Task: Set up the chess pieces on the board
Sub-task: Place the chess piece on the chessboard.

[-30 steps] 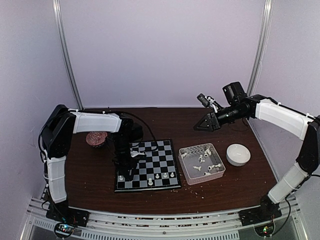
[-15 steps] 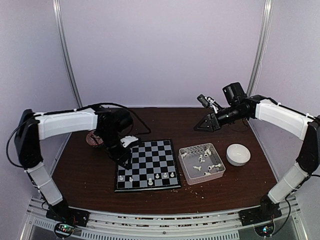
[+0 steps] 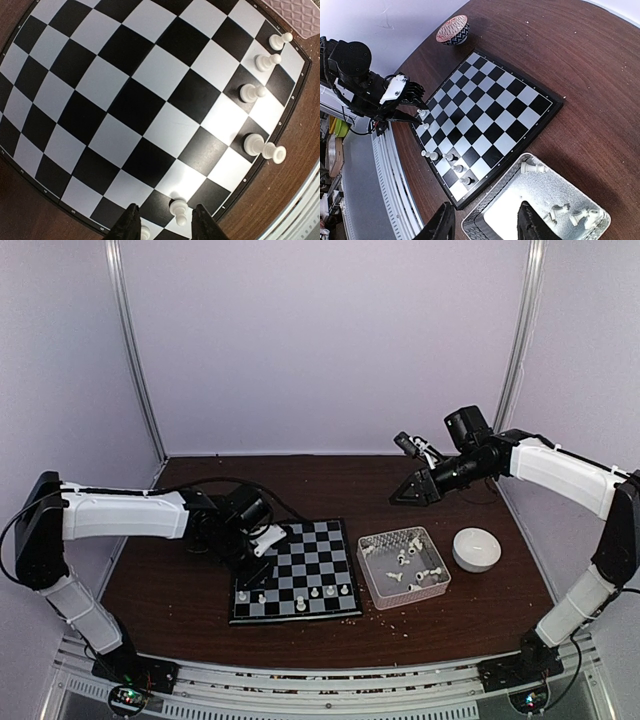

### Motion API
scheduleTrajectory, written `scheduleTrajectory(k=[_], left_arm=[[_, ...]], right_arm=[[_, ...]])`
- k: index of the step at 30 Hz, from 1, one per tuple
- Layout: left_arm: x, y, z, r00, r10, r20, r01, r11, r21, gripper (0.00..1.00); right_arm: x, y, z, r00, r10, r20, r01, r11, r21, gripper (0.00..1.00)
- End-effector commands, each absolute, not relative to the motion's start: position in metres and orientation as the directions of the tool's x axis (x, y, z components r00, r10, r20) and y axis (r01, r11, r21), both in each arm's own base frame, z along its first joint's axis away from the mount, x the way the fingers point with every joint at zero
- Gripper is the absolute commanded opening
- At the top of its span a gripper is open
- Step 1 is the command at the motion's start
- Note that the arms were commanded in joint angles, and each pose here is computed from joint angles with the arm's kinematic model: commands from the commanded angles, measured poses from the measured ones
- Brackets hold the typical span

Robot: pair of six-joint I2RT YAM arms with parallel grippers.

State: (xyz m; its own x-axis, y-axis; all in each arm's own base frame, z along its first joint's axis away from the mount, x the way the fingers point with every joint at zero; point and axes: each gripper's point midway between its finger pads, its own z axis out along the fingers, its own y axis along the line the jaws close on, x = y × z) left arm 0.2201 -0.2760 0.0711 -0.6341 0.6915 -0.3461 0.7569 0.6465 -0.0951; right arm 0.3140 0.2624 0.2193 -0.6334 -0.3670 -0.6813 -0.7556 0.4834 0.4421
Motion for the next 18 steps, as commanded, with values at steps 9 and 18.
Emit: scheduleTrajectory(k=[9, 18], left_arm=[[0.204, -0.281, 0.053, -0.591, 0.755, -0.286, 0.800, 0.594, -0.083, 0.35], [0.194, -0.277, 0.051, -0.590, 0.765, -0.259, 0.803, 0.590, -0.085, 0.27]], right_arm=[[0.318, 0.261, 0.222, -0.608, -0.390, -0.692, -0.771, 0.499, 0.396, 0.42], [0.318, 0.262, 0.220, -0.613, -0.390, -0.688, -0.769, 0.496, 0.404, 0.42]])
